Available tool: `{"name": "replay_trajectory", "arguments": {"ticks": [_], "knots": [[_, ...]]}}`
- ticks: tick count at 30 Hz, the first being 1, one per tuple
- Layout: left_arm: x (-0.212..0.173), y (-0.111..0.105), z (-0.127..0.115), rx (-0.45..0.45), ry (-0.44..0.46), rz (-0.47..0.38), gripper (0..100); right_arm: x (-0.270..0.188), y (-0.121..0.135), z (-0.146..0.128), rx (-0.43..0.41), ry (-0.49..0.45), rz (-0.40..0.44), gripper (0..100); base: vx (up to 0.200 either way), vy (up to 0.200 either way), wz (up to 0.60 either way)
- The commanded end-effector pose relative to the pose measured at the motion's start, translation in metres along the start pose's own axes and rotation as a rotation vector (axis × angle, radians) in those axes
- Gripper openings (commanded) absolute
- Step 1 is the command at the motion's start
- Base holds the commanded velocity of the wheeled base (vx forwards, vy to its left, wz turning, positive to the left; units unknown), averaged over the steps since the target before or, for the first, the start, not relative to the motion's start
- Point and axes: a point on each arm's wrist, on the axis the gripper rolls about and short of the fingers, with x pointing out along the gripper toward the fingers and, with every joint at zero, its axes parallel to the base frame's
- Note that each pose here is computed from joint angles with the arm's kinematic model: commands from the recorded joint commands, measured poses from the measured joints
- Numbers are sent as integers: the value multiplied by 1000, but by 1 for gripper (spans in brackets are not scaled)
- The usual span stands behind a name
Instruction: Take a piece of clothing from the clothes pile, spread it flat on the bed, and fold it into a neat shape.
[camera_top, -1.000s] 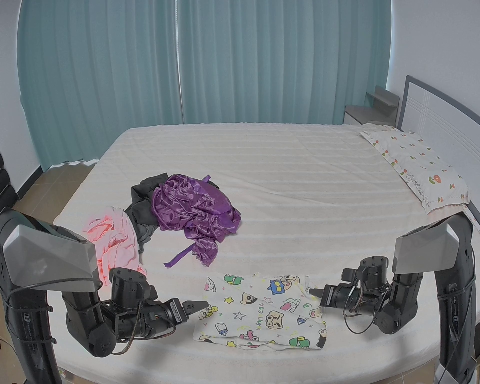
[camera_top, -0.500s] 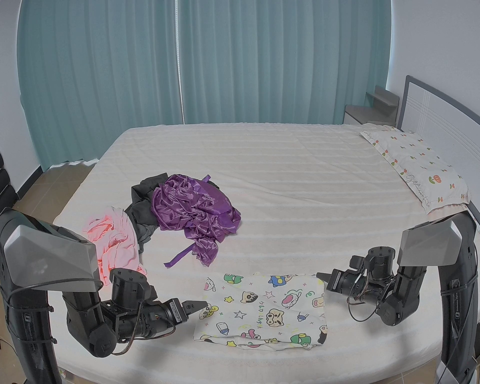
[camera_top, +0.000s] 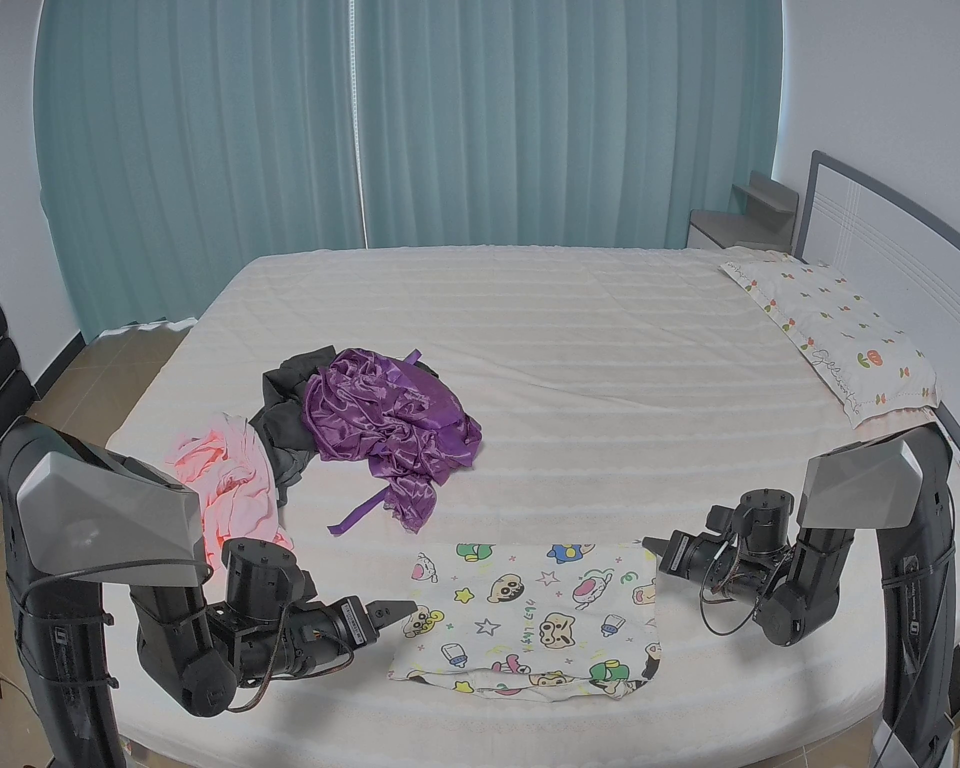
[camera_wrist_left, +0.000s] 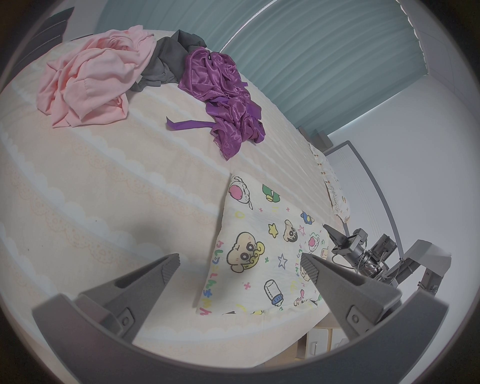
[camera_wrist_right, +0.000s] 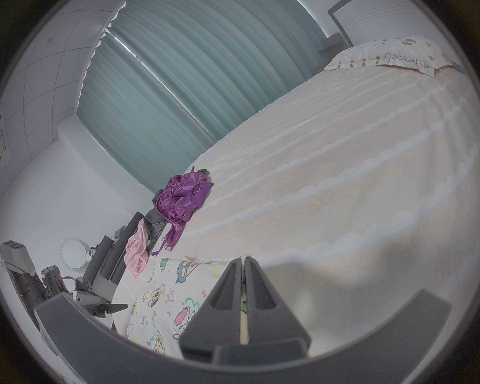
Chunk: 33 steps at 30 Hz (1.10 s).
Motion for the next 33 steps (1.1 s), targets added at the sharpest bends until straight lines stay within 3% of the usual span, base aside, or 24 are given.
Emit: {"name": "replay_trajectory", "arguments": {"ticks": [1,20,21,29,33], "knots": [[0,0,0,0,1,1,100,1,-2,-1,2,0,-10,0,0,0,0],[0,0,0,-1,2,2,100,2,-7,2,13,-1,-57,0,0,0,0],[0,0,0,0,1,1,100,3,-6,3,12,-4,-56,100,0,0,0],[2,0,0,0,-1,-1,100,-4,-6,5,16,-8,-73,100,0,0,0],[14,-2,8,6,-36,-11,100,-13,0,-1,26,53,-99,100,0,0,0]]}}
